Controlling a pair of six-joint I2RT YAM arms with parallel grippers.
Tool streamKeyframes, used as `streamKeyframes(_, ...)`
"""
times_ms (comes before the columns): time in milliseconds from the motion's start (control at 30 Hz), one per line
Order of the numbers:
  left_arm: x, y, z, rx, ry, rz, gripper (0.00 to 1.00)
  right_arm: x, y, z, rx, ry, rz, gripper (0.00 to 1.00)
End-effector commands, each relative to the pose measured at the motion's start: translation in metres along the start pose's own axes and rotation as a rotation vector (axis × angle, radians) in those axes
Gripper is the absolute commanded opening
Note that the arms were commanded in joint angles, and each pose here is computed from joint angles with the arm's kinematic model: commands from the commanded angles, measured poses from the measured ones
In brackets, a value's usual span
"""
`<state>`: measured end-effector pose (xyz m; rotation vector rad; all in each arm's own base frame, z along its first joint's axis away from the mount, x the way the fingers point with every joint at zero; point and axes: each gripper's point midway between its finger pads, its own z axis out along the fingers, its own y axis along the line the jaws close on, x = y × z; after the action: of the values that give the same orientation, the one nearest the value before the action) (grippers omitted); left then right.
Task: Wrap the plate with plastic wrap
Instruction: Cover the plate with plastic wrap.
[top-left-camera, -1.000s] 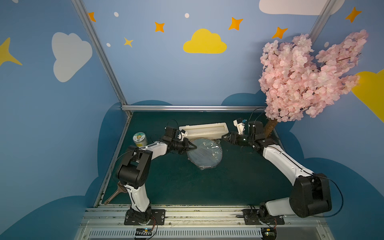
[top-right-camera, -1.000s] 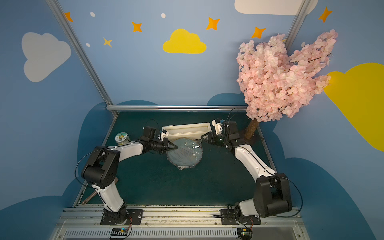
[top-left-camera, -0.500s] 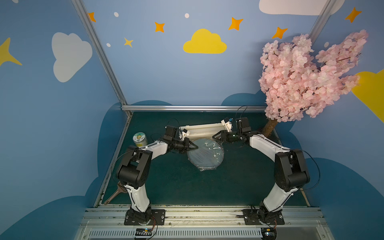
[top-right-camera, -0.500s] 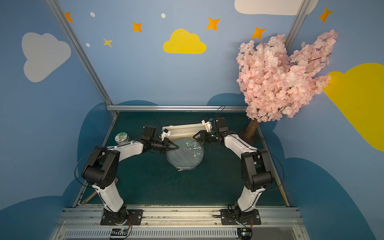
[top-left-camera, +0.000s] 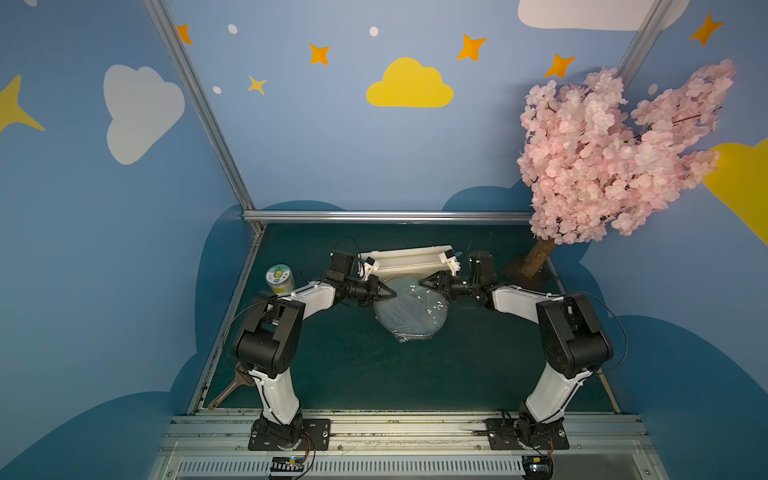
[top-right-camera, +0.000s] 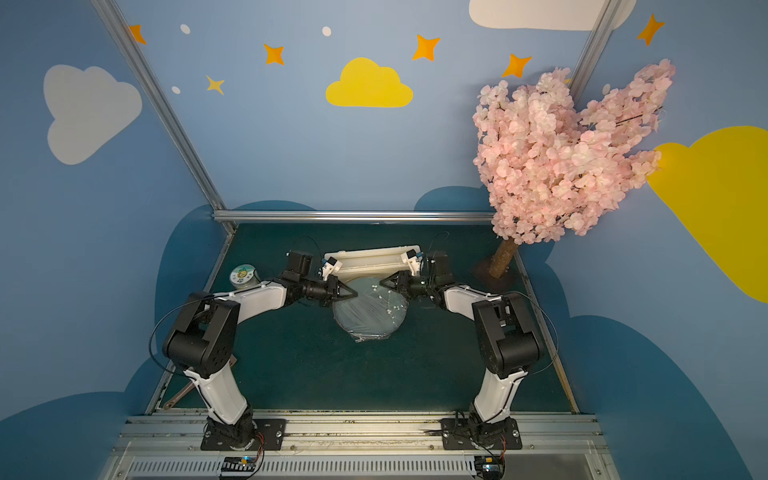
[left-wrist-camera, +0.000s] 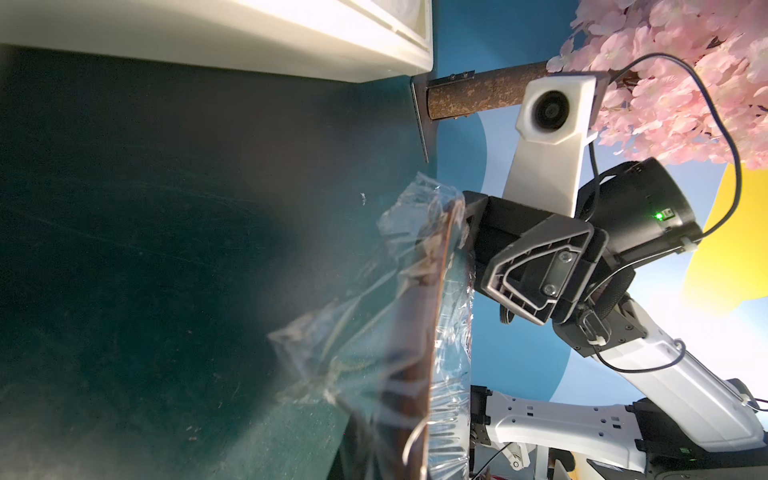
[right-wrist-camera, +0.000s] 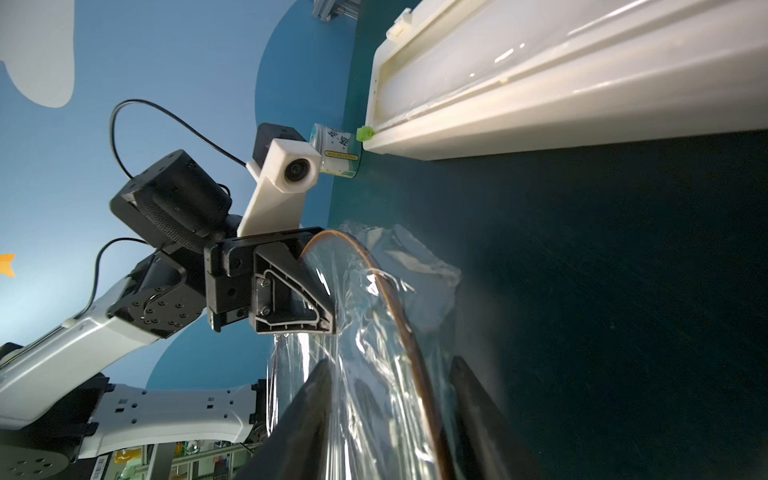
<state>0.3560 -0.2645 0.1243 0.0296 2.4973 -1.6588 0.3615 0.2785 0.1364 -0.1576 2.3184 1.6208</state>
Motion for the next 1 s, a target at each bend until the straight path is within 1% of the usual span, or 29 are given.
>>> streamKeyframes(0, -0.011, -0.052, -0.007, 0.129, 0.0, 0.133, 0.13, 0.007, 0.019, 0.006, -0.087, 0.019, -0.001, 0.4)
streamKeyframes(33, -0.011, -0.051, -0.007, 0.128, -0.001, 0.134, 0.13, 0.006, 0.02, 0.006, -0.096, 0.019, 0.0, 0.36)
streamKeyframes(100, -0.011, -0.05, -0.007, 0.125, -0.003, 0.135, 0.13, 0.005, 0.025, 0.006, -0.118, 0.018, 0.005, 0.24)
streamKeyframes(133, -0.011, -0.049, -0.007, 0.122, -0.006, 0.135, 0.13, 0.004, 0.026, 0.006, -0.126, 0.017, 0.006, 0.2)
streamKeyframes(233, -0.01, -0.048, -0.008, 0.111, -0.01, 0.139, 0.13, 0.004, 0.029, 0.006, -0.14, 0.018, 0.004, 0.17)
streamKeyframes(367, -0.01, -0.048, -0.01, 0.093, -0.018, 0.151, 0.14, 0.006, 0.027, 0.003, -0.127, 0.023, -0.001, 0.07)
streamKeyframes(400, -0.01, -0.048, -0.01, 0.09, -0.02, 0.152, 0.15, 0.006, 0.027, 0.002, -0.124, 0.023, -0.003, 0.03)
streamKeyframes(467, -0.011, -0.047, -0.011, 0.085, -0.02, 0.153, 0.19, 0.006, 0.027, 0.0, -0.113, 0.02, -0.01, 0.0)
streamKeyframes(533, -0.01, -0.045, -0.011, 0.074, -0.024, 0.15, 0.24, 0.006, 0.027, -0.004, -0.096, 0.012, -0.019, 0.0)
streamKeyframes(600, -0.011, -0.042, -0.012, 0.056, -0.033, 0.146, 0.34, 0.004, 0.026, -0.008, -0.068, 0.001, -0.036, 0.0)
streamKeyframes(633, -0.011, -0.039, -0.013, 0.044, -0.039, 0.141, 0.39, 0.004, 0.026, -0.01, -0.053, -0.008, -0.046, 0.0)
streamKeyframes(700, -0.012, -0.032, -0.016, 0.011, -0.057, 0.128, 0.55, 0.003, 0.023, -0.016, -0.01, -0.023, -0.06, 0.0)
streamKeyframes(767, -0.014, -0.02, -0.024, -0.039, -0.091, 0.102, 0.67, 0.001, 0.019, -0.021, 0.03, -0.037, -0.069, 0.0)
streamKeyframes(800, -0.016, -0.012, -0.03, -0.071, -0.117, 0.081, 0.71, 0.001, 0.015, -0.024, 0.055, -0.043, -0.068, 0.0)
streamKeyframes(833, -0.018, -0.004, -0.036, -0.101, -0.143, 0.059, 0.74, 0.002, 0.011, -0.026, 0.075, -0.041, -0.068, 0.0)
streamKeyframes(967, -0.024, 0.018, -0.068, -0.169, -0.295, 0.012, 0.79, 0.008, -0.006, -0.026, 0.135, -0.028, -0.079, 0.0)
